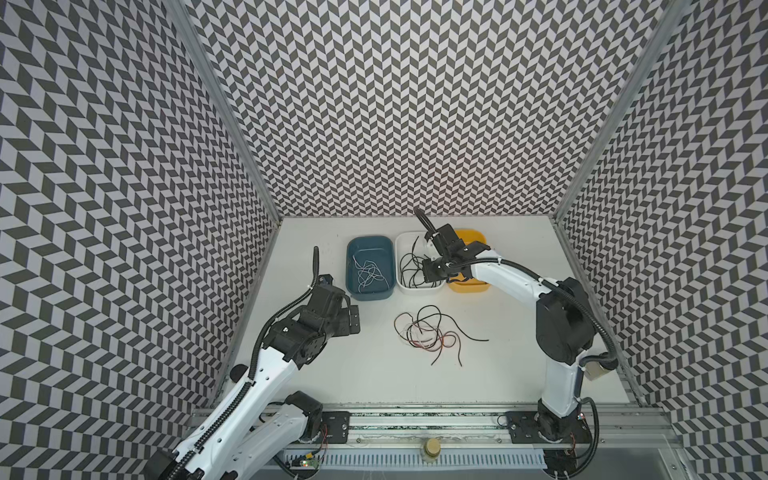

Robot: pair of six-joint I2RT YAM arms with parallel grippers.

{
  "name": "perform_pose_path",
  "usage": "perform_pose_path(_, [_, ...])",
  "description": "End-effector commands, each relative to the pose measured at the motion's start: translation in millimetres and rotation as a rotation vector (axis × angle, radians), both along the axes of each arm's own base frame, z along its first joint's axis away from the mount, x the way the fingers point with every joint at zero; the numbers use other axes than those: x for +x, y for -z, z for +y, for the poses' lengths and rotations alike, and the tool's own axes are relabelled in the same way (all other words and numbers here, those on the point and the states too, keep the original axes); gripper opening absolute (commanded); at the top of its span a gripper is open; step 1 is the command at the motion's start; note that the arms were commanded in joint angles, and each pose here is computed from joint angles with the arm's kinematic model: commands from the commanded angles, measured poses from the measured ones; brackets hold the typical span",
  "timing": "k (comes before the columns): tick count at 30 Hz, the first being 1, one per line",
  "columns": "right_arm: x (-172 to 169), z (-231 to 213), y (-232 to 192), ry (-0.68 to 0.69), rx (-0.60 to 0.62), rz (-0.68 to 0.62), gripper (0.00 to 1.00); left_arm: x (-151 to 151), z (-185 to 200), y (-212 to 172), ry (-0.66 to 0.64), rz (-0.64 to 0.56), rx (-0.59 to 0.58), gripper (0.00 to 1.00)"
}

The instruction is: Untangle the cables

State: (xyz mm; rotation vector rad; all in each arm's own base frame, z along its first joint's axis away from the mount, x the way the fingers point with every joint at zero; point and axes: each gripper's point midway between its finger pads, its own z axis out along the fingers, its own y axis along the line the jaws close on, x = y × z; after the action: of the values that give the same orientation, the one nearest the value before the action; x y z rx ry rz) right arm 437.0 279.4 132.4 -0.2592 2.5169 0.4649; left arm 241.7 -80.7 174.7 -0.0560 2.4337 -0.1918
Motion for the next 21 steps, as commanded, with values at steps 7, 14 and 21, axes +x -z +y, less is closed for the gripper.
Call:
perform_pose_path(7, [-3, -16, 24, 0.029, -0.139, 0.006, 0.00, -1, 1, 3, 0.008, 0.010, 0.020, 1.00])
perform_pose_path(14, [-4, -20, 29, 0.034, -0.164, 0.015, 0.11, -1, 1, 3, 0.006, 0.009, 0.021, 1.00])
perform_pose_path(21, [-8, -21, 18, 0.025, -0.158, 0.006, 0.21, -1, 1, 3, 0.007, 0.011, 0.022, 1.00])
